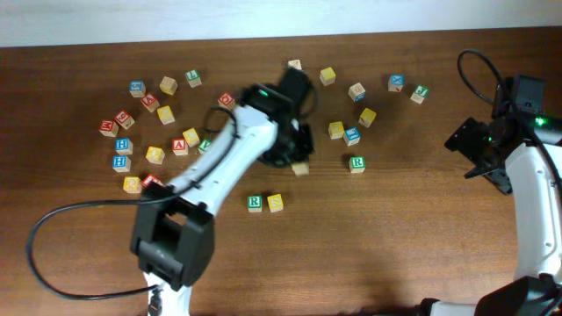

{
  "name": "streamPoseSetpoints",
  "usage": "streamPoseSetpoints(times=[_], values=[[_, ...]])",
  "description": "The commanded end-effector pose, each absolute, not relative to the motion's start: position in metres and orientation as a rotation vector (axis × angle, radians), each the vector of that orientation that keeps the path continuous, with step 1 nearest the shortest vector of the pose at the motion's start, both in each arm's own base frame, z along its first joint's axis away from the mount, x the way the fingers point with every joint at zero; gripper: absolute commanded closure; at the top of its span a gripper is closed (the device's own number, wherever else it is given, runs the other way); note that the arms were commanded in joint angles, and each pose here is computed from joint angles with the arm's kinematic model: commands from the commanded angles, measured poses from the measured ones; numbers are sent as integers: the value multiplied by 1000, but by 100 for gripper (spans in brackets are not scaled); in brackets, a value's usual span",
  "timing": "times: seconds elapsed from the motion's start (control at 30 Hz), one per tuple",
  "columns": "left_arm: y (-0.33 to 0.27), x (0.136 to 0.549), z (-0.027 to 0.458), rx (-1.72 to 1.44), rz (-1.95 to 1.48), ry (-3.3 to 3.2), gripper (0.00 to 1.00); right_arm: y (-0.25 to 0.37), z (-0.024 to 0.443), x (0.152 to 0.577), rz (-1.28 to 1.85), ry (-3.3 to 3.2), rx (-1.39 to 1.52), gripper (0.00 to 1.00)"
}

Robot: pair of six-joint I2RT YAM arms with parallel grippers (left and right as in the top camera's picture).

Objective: Spell out RSS
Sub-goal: 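Close the left gripper on the yellow S block and lift it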

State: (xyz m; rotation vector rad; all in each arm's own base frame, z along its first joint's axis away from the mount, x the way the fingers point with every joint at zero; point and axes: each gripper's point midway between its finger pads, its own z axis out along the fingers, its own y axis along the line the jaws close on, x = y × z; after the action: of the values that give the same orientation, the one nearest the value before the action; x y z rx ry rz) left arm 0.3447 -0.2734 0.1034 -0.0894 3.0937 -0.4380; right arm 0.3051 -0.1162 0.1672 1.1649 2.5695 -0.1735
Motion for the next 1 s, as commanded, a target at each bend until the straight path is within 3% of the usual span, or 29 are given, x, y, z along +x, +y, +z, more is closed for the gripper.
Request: streamPoseSetpoints(times=[0.0,0.1,0.33,0.97], values=[[-285,319,81,-31,-273,3091,77,-120,173,306,-186,2545,1168,2],[-284,308,60,-76,-124,3049,77,-120,173,306,-186,2545,1168,2],[-301,294,19,5,-179,3007,78,-120,173,306,-186,2545,1168,2],[-295,314,21,-3,-87,2890,74,-120,173,306,-186,2545,1168,1]])
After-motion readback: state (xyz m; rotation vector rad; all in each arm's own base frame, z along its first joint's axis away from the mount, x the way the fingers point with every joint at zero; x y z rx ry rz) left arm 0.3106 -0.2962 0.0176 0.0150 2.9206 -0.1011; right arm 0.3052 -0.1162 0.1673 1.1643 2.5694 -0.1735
